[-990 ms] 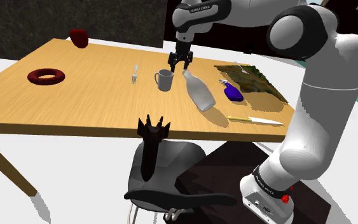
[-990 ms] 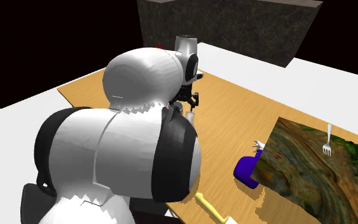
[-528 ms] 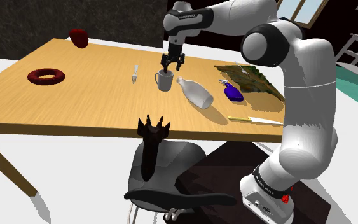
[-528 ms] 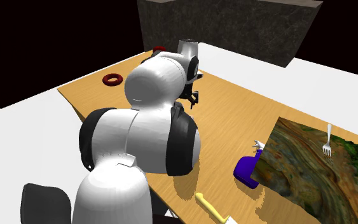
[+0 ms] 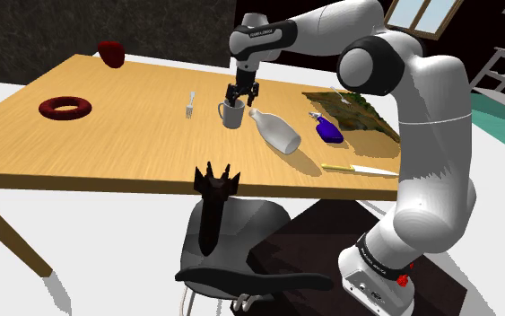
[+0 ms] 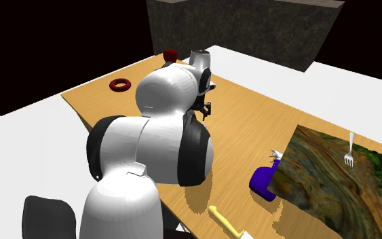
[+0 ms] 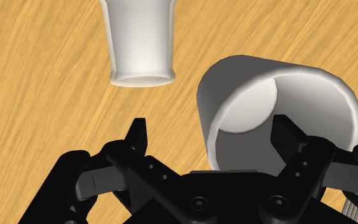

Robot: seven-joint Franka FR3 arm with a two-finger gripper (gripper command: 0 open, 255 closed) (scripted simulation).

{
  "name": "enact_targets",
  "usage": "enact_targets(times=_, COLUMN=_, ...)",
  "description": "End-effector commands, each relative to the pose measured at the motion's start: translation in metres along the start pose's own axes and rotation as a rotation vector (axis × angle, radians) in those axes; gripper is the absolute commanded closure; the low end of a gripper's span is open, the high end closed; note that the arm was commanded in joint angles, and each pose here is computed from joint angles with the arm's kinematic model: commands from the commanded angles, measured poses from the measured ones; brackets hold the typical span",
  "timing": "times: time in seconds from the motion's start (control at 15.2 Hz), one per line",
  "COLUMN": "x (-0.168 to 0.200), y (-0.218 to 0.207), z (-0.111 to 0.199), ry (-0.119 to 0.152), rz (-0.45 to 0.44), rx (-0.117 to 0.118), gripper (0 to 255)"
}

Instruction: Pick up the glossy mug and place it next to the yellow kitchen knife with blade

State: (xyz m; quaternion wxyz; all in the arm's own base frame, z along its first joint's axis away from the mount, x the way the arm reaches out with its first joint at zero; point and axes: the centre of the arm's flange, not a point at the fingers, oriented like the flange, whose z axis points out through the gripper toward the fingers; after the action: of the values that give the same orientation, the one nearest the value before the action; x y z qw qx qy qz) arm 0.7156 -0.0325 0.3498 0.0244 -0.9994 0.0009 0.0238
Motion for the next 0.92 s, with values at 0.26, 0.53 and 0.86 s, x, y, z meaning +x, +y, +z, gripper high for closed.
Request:
enact_targets(times=0.26, x=0.0002, y=-0.0001, z=0.0005, ry=0.000, rz=0.000, rx=0.000, gripper=255)
enact_targets(times=0.53, x=0.0002, y=-0.0001, z=0.0005, ry=0.000, rz=0.000, rx=0.000, gripper=255)
enact_targets(times=0.86, x=0.0002, y=-0.0001, z=0.0005, ry=0.000, rz=0.000, rx=0.000, gripper=255)
